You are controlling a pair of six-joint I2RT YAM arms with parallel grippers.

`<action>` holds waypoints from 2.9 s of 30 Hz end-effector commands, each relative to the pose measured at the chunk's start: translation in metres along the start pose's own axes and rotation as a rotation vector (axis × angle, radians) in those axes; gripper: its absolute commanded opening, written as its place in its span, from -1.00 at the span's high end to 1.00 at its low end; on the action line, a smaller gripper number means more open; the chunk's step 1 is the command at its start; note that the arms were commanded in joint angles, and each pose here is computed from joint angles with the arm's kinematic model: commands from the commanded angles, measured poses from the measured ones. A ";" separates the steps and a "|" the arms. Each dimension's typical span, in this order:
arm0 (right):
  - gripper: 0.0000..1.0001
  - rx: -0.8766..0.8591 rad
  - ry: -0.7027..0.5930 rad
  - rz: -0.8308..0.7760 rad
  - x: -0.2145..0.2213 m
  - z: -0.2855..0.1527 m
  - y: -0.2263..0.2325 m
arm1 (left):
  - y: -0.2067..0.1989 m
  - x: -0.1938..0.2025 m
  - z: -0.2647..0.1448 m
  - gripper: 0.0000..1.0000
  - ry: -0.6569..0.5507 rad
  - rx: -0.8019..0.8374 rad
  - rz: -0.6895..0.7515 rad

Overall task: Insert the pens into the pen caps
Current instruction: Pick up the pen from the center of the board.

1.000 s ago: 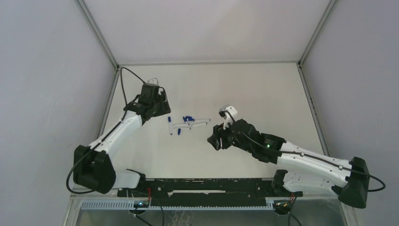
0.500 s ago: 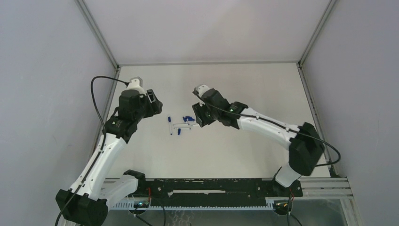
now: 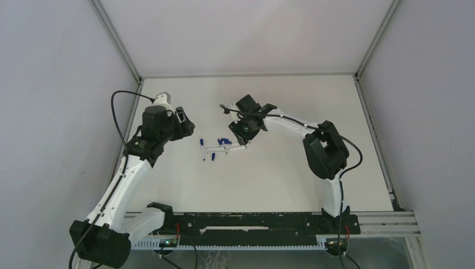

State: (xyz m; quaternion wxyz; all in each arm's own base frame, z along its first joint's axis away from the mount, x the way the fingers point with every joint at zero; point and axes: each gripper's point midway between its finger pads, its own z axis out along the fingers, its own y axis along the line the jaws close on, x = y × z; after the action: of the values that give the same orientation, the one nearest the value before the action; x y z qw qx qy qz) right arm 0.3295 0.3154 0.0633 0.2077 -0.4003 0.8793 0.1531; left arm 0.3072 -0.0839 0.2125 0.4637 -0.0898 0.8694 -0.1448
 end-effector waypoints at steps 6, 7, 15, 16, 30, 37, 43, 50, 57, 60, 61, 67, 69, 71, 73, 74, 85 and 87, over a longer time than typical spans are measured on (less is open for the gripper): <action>-0.07 -0.048 -0.048 -0.109 -0.033 0.010 -0.007 | -0.001 0.003 0.008 -0.33 0.008 0.032 -0.031; -0.07 -0.049 -0.046 -0.114 -0.034 0.012 -0.007 | -0.001 0.002 0.008 -0.33 0.007 0.033 -0.032; -0.05 -0.062 -0.021 -0.137 -0.038 0.025 -0.009 | 0.001 0.002 0.009 -0.33 0.010 0.034 -0.044; -0.04 -0.064 -0.016 -0.138 -0.037 0.026 -0.009 | 0.002 0.002 0.009 -0.34 0.010 0.034 -0.047; -0.04 -0.060 0.025 -0.144 -0.032 0.044 -0.011 | 0.002 0.003 0.009 -0.34 0.013 0.043 -0.056; -0.02 -0.058 0.036 -0.139 -0.030 0.050 -0.012 | 0.002 0.003 0.009 -0.35 0.013 0.046 -0.061; 0.01 -0.069 0.065 -0.150 -0.021 0.054 -0.010 | 0.002 0.003 0.009 -0.35 0.015 0.049 -0.064; 0.13 -0.067 0.103 -0.161 -0.009 0.056 -0.013 | 0.002 0.004 0.011 -0.35 0.023 0.053 -0.072; 0.28 -0.052 0.127 -0.158 0.003 0.052 -0.022 | 0.002 0.005 0.013 -0.35 0.031 0.061 -0.083; 0.35 -0.040 0.163 -0.157 0.017 0.051 -0.027 | 0.002 0.004 0.013 -0.35 0.030 0.063 -0.087; 0.37 -0.038 0.173 -0.154 0.021 0.050 -0.029 | 0.002 0.004 0.013 -0.35 0.029 0.064 -0.086; 0.52 -0.009 0.195 -0.061 0.042 0.040 -0.044 | 0.003 0.004 0.013 -0.36 0.030 0.067 -0.092; 0.55 0.011 0.197 -0.006 0.045 0.037 -0.049 | 0.003 0.003 0.013 -0.36 0.029 0.067 -0.094; 0.51 0.026 0.195 0.034 0.046 0.034 -0.053 | 0.003 0.003 0.013 -0.36 0.029 0.067 -0.095; 0.45 0.044 0.186 0.058 0.044 0.035 -0.055 | 0.003 0.003 0.013 -0.35 0.029 0.068 -0.097; 0.44 0.050 0.180 0.067 0.042 0.035 -0.056 | 0.003 0.003 0.013 -0.36 0.029 0.068 -0.097; 0.36 0.045 0.180 0.084 0.025 0.047 -0.058 | 0.004 0.003 0.013 -0.36 0.025 0.064 -0.096; 0.37 0.045 0.185 0.080 0.026 0.048 -0.059 | 0.005 0.003 0.013 -0.36 0.027 0.063 -0.096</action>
State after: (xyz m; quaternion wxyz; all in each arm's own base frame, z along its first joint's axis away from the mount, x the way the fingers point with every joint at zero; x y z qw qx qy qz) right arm 0.3708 0.2875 0.0156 0.1459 -0.3816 0.9051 0.1176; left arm 0.3141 -0.0828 0.2014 0.4419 -0.1108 0.8702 -0.1874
